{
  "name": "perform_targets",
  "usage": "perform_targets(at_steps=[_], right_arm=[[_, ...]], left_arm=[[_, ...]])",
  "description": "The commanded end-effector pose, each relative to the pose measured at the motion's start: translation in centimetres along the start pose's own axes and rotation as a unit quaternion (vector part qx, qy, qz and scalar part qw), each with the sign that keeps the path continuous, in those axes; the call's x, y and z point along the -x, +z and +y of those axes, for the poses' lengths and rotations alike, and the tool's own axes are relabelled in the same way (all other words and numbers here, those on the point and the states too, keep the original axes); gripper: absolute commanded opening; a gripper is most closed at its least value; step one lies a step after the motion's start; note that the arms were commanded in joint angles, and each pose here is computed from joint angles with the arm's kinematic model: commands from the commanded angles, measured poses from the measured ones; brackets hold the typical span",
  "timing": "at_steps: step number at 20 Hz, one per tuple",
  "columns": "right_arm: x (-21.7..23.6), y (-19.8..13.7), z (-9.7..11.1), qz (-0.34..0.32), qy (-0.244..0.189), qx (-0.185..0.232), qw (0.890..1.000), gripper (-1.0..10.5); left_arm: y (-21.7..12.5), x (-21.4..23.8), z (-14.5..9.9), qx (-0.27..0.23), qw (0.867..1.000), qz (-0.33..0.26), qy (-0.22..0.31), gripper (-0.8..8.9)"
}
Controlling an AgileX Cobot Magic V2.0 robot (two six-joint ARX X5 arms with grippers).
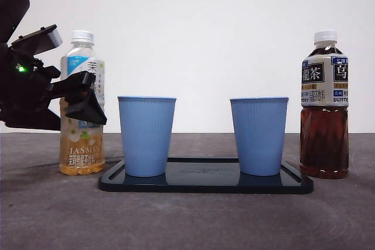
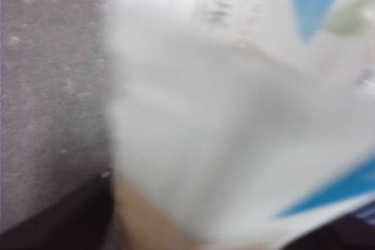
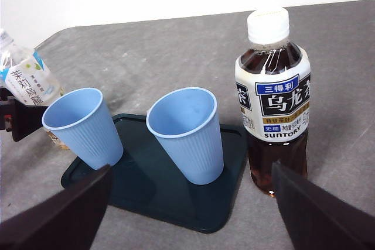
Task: Pour the drink into the cup
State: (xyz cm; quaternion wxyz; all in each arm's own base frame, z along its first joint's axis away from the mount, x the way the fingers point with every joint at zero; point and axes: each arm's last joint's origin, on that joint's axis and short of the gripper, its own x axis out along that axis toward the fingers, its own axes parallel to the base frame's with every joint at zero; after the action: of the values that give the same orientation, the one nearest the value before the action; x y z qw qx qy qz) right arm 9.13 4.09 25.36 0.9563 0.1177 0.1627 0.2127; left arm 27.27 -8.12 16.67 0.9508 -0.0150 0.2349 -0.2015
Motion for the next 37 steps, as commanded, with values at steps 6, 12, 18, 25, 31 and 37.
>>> perform_targets(at_steps=[6,12,18,25,31,37], right_arm=[[0.2,0.4,0.2,-0.006,0.004,0.009,1.0,4.3],[0.2,0.3,0.1,0.0,0.002,0.018,1.0,4.3],[0.2,0.2,0.1,0.001,0.002,0.019,1.0,4.3],[0.2,0.2,0.1,0.001,0.003,0.022,1.0,4.3],[0.2,0.2,0.1,0.001,0.003,0.022,1.0,4.3],[0.2,0.2,0.1,0.001,0.003,0.024,1.0,4.3]], left_arm=[[-0.1,-0.2,0.0,-0.015,1.0,-0.002,0.002,2.36],[1.4,1.1,-0.3,-0.053,0.999,0.005,0.007,2.34],[4.9,3.6,-0.7,-0.126,0.99,0.045,0.042,2.34],[8.9,7.0,-1.5,-0.251,0.956,0.122,0.095,2.14],[11.6,8.8,-2.7,-0.353,0.91,0.174,0.13,2.15],[12.9,9.6,-4.3,-0.436,0.863,0.191,0.169,2.15]])
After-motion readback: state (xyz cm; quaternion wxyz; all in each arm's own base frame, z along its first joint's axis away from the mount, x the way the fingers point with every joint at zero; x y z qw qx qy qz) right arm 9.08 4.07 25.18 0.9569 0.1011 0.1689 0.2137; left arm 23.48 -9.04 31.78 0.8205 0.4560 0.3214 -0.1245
